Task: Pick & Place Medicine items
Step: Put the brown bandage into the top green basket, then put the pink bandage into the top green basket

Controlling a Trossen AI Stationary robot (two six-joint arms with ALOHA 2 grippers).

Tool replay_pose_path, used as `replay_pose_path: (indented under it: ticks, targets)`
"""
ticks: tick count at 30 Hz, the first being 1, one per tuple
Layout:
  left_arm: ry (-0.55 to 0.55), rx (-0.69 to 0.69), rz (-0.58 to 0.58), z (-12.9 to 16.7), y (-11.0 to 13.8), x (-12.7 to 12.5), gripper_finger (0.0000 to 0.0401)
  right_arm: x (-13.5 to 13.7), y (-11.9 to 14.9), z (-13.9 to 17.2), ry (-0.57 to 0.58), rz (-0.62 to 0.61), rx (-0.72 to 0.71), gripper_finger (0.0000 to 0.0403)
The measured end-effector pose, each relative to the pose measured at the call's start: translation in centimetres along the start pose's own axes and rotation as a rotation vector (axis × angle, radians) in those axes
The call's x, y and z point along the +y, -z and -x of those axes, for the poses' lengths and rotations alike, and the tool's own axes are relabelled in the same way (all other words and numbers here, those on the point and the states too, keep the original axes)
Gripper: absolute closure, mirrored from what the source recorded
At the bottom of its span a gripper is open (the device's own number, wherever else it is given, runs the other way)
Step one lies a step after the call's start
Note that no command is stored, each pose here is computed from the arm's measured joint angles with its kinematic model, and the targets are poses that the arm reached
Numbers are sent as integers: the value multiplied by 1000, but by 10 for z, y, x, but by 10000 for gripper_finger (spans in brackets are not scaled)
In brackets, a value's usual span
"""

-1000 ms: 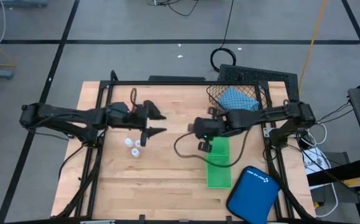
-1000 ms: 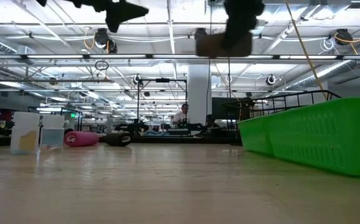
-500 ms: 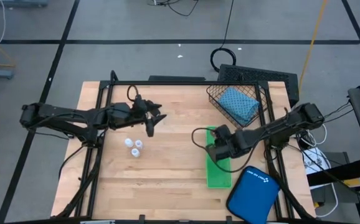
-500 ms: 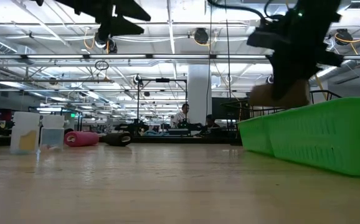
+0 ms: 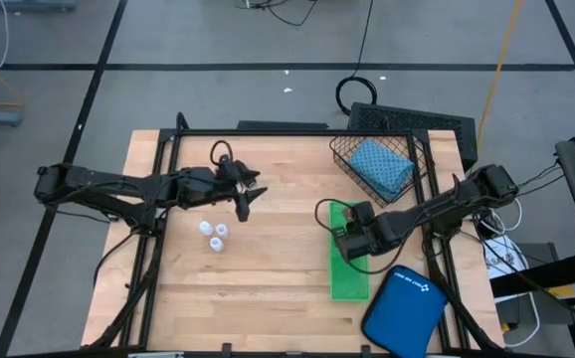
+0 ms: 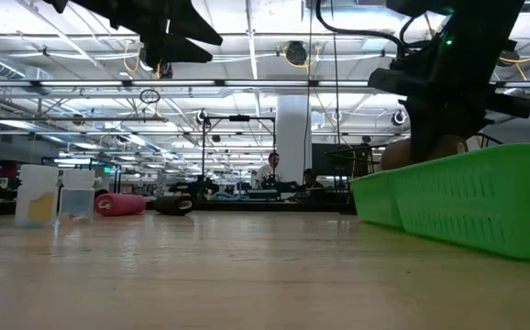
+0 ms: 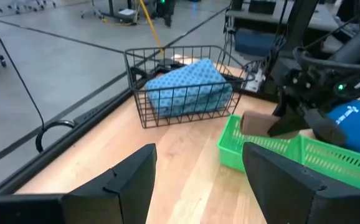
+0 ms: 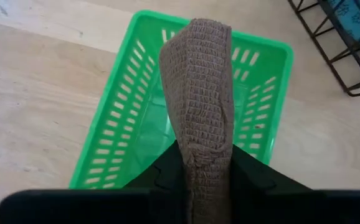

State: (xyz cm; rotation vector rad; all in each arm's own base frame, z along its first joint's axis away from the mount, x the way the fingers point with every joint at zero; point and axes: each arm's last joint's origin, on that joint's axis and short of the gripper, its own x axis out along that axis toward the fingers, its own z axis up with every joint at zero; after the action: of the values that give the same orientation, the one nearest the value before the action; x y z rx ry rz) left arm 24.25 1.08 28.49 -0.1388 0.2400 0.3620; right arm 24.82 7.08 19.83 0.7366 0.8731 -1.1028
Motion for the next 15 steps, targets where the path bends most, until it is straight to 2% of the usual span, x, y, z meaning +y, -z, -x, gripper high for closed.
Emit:
replay_pose_path:
  ticks: [9, 15]
  targets:
    - [15, 5, 1, 0, 0, 0, 153, -2, 0, -10, -2, -22, 0, 242]
    - [17, 13, -2, 0, 1, 0, 153, 2, 0, -10, -44, 7, 0, 214]
